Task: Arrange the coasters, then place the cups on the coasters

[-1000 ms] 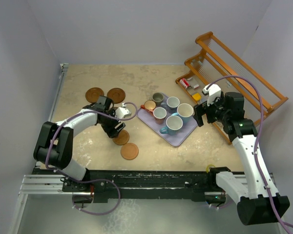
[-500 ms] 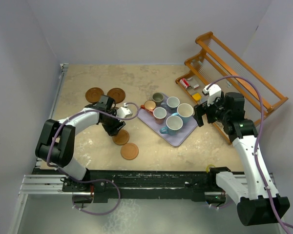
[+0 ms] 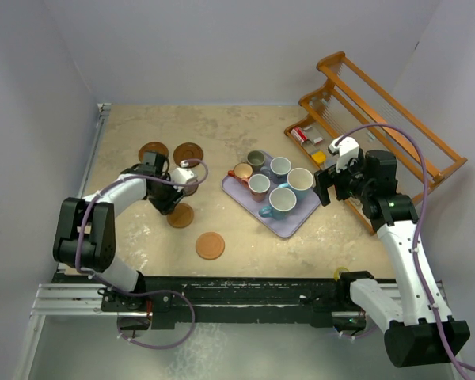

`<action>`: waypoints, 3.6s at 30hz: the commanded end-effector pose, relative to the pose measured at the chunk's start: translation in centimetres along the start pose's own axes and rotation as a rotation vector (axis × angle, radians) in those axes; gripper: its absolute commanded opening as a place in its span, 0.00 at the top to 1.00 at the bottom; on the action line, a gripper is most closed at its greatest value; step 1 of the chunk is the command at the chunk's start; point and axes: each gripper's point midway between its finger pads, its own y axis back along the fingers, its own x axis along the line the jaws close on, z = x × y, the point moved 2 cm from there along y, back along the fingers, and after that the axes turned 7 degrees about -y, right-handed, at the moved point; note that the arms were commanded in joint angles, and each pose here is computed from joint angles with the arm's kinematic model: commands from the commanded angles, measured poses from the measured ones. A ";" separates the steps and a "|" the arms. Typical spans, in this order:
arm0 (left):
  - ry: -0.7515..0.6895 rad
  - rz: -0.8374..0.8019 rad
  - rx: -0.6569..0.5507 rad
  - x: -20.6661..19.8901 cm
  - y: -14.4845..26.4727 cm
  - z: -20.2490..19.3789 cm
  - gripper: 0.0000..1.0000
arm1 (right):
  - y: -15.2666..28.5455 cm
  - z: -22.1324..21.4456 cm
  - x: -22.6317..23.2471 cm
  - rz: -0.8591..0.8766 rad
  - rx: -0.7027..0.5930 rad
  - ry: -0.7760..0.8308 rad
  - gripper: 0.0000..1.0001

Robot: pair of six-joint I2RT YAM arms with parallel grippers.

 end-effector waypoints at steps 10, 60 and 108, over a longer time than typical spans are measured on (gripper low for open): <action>0.051 0.168 0.244 3.4 1.8 -8.6 0.59 | -0.1 0.4 0.3 0.024 -0.009 0.015 0.00; 0.094 0.103 0.257 2.2 3.9 -9.9 0.57 | 0.2 0.6 0.7 0.042 -0.022 0.017 0.00; -0.540 -0.217 -0.114 -13.2 -1.8 7.5 0.43 | -0.4 0.0 0.0 0.012 0.010 0.022 0.00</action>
